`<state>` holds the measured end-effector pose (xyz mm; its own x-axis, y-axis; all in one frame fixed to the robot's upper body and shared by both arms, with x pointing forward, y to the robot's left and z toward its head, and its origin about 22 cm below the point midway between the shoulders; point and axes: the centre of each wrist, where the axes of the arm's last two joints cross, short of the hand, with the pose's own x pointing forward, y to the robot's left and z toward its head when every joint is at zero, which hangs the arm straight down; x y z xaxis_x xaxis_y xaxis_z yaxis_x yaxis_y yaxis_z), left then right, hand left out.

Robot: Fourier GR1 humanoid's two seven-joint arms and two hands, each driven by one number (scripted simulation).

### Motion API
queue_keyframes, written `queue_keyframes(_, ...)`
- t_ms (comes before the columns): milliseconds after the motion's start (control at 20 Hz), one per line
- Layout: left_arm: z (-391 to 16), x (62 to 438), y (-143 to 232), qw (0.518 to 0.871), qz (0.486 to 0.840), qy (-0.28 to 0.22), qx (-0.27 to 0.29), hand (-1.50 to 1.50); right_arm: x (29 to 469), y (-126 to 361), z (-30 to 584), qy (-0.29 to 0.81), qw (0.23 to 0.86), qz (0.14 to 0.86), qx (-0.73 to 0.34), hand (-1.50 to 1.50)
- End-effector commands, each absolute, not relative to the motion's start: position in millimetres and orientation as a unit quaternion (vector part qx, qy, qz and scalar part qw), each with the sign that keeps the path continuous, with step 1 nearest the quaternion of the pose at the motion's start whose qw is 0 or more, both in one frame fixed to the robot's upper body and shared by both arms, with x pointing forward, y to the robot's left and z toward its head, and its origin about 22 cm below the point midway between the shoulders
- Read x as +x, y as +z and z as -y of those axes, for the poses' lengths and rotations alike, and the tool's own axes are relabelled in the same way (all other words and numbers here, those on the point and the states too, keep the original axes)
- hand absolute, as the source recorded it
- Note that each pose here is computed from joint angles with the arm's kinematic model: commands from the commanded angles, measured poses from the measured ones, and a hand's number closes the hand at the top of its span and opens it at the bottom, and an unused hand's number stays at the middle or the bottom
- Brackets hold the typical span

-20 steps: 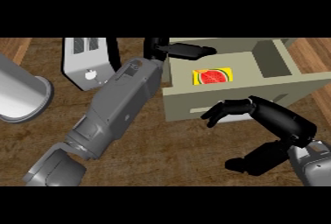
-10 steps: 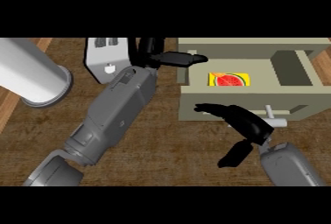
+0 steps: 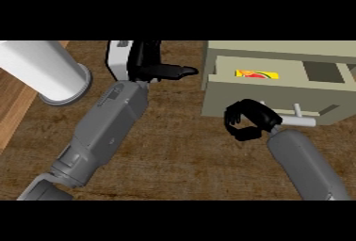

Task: Pick up the cup, place it into the drawer and close the drawer

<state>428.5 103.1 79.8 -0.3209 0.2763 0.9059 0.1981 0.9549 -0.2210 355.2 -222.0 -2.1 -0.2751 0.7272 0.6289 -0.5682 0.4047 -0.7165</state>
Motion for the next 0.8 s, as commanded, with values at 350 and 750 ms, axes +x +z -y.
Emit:
queue_keyframes(350,-149.0,417.9,64.6,0.562,0.81,0.035,-0.163,-1.5,424.8,58.7,274.9,0.415,0.594,0.677,-0.126,1.5)
queue_keyframes(750,-167.0,418.9,74.9,0.558,0.813,0.017,-0.165,-1.5,435.5,89.5,299.4,0.365,0.606,0.689,-0.159,1.5)
